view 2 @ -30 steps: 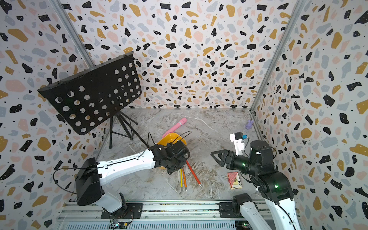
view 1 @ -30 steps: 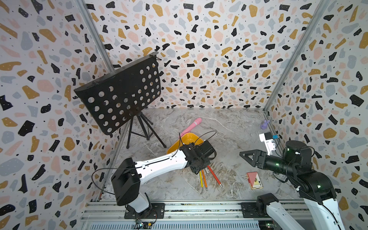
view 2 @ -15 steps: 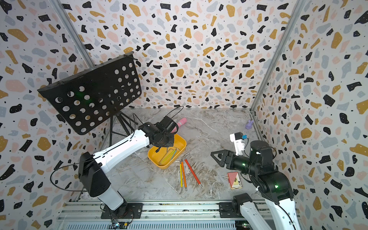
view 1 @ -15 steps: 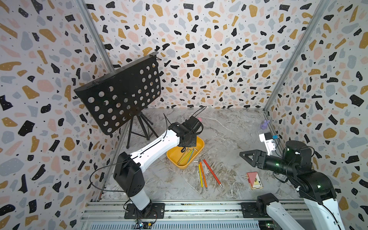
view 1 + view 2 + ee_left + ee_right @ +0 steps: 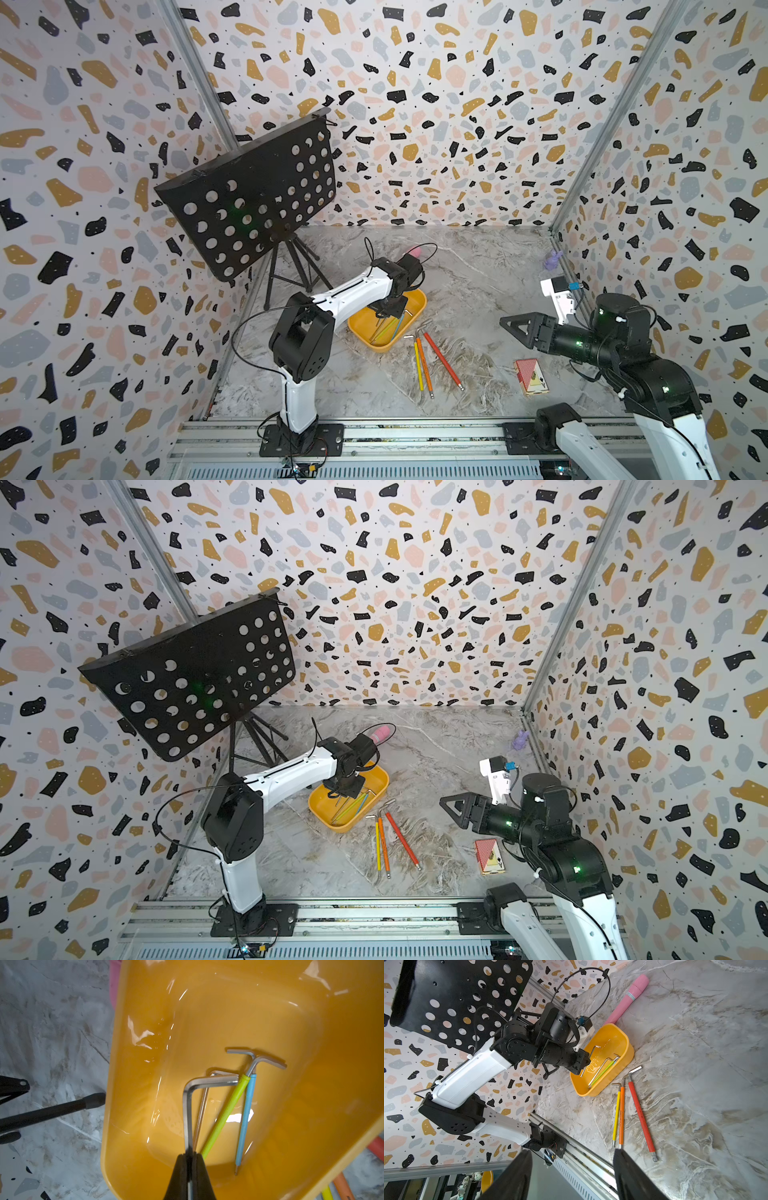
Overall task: Put the hex key on the desktop into the storage box
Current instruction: Place the Allen key in the storage box.
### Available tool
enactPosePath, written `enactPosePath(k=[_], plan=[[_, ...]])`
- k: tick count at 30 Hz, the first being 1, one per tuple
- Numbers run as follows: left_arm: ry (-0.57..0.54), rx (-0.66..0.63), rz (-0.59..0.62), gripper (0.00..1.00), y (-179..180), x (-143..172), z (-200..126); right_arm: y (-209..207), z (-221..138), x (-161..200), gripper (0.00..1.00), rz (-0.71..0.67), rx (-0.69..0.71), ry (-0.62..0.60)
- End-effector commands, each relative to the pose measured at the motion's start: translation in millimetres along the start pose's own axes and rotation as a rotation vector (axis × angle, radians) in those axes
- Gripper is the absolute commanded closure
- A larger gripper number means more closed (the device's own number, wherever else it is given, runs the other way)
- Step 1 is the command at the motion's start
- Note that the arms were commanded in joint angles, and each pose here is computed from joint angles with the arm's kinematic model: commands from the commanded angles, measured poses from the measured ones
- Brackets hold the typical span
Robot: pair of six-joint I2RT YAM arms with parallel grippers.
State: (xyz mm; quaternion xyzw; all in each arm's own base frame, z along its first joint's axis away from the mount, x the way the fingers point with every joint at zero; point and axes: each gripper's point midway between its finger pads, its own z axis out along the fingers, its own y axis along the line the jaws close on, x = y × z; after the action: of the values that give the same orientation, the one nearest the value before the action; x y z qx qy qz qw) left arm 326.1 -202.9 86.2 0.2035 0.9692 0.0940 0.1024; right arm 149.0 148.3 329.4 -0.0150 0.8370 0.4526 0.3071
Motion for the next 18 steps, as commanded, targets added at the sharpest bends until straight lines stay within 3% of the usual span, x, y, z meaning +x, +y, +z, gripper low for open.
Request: enactPosePath(k=[1,18], plan=[[0.041,-0.023,0.044,1.0,2,6,15,8,-5,0,0.33,-0.026,-0.021,-0.006],[0.111,0.005,0.041,0.99,-11,22,49,4,-1,1,0.33,-0.015,-0.015,0.004]])
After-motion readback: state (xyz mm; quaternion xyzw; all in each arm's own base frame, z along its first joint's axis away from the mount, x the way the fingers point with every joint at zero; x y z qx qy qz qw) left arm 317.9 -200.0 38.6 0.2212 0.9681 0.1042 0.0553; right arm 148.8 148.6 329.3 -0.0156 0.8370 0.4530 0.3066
